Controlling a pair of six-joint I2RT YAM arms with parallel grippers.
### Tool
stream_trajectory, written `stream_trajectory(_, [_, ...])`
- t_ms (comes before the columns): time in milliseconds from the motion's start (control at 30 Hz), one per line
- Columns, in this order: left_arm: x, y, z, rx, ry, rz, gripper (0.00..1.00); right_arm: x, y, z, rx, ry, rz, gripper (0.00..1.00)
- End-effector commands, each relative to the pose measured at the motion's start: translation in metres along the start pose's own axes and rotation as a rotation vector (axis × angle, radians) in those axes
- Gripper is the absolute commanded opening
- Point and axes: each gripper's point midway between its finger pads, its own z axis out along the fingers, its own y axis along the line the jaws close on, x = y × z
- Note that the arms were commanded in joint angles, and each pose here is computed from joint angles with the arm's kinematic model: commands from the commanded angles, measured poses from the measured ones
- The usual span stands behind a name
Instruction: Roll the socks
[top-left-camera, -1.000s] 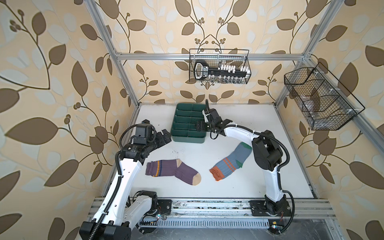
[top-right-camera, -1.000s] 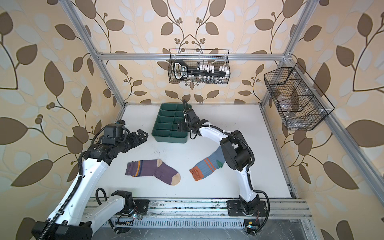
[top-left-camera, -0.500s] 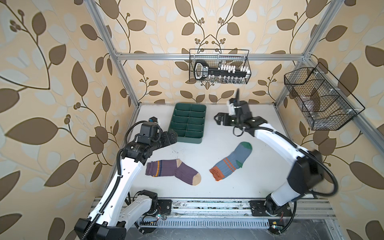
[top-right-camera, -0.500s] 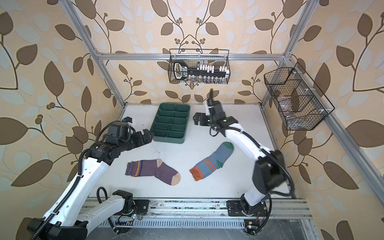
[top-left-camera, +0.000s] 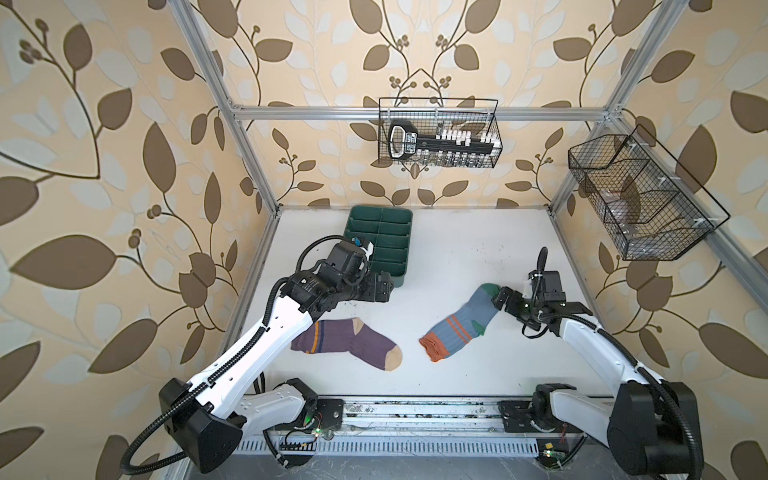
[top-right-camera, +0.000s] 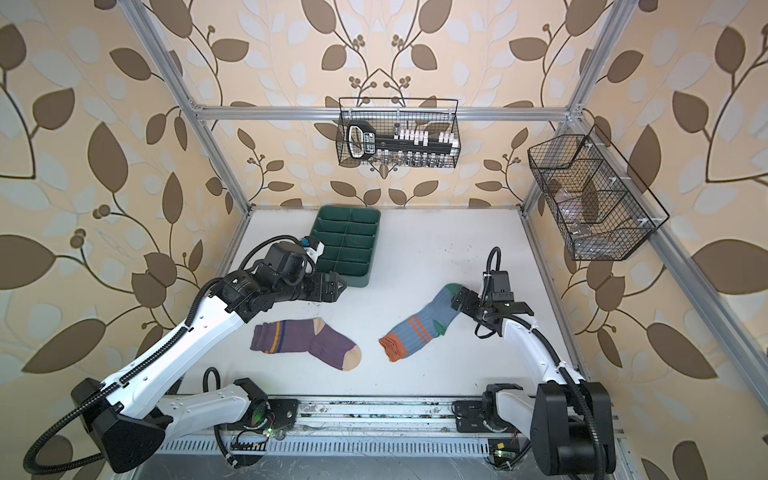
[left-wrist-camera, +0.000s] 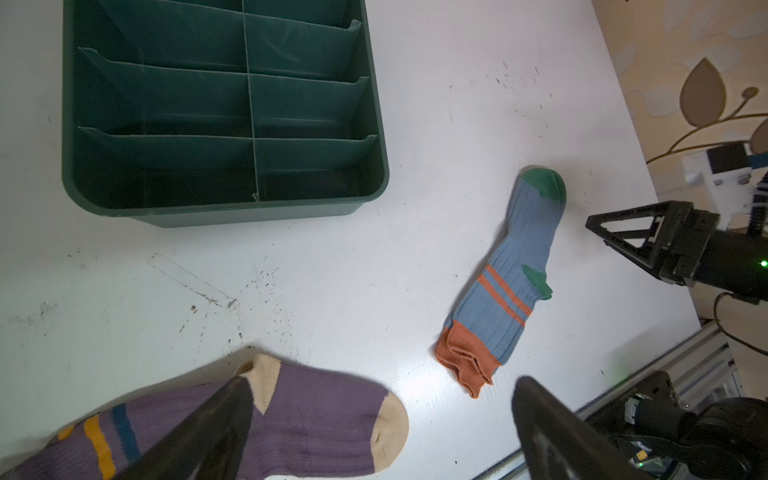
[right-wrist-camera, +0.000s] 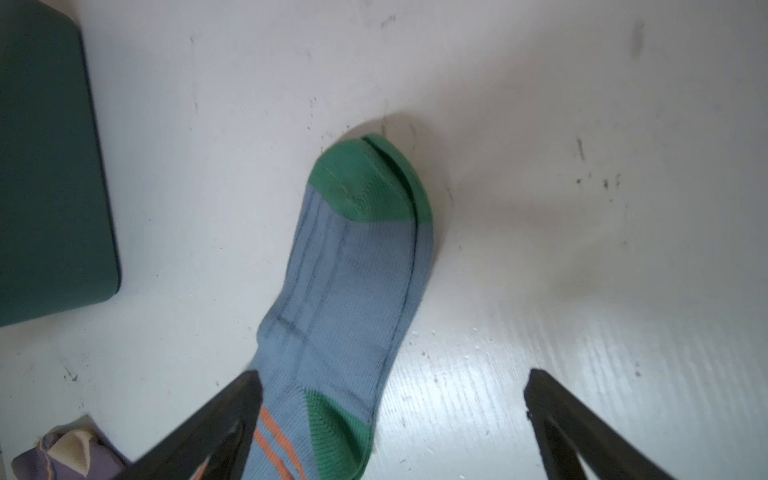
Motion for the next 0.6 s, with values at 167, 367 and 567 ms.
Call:
stream_trajectory(167, [-0.016,0.009,-0.017,-0.069,-0.079,0.022,0.99,-0.005,0.033,0.042,-0.001,0.046,-0.099,1.0])
stream_trajectory(367, [-0.015,0.014,-0.018,-0.094,-0.08,0.015,0.99,-0.01,0.067,0.073,0.056,0.084,-0.21,1.0])
stream_trajectory(567, [-0.016,0.017,-0.02,-0.118,-0.083,0.015,0.99,-0.011,0.128,0.12,0.045,0.158,-0.325,1.0])
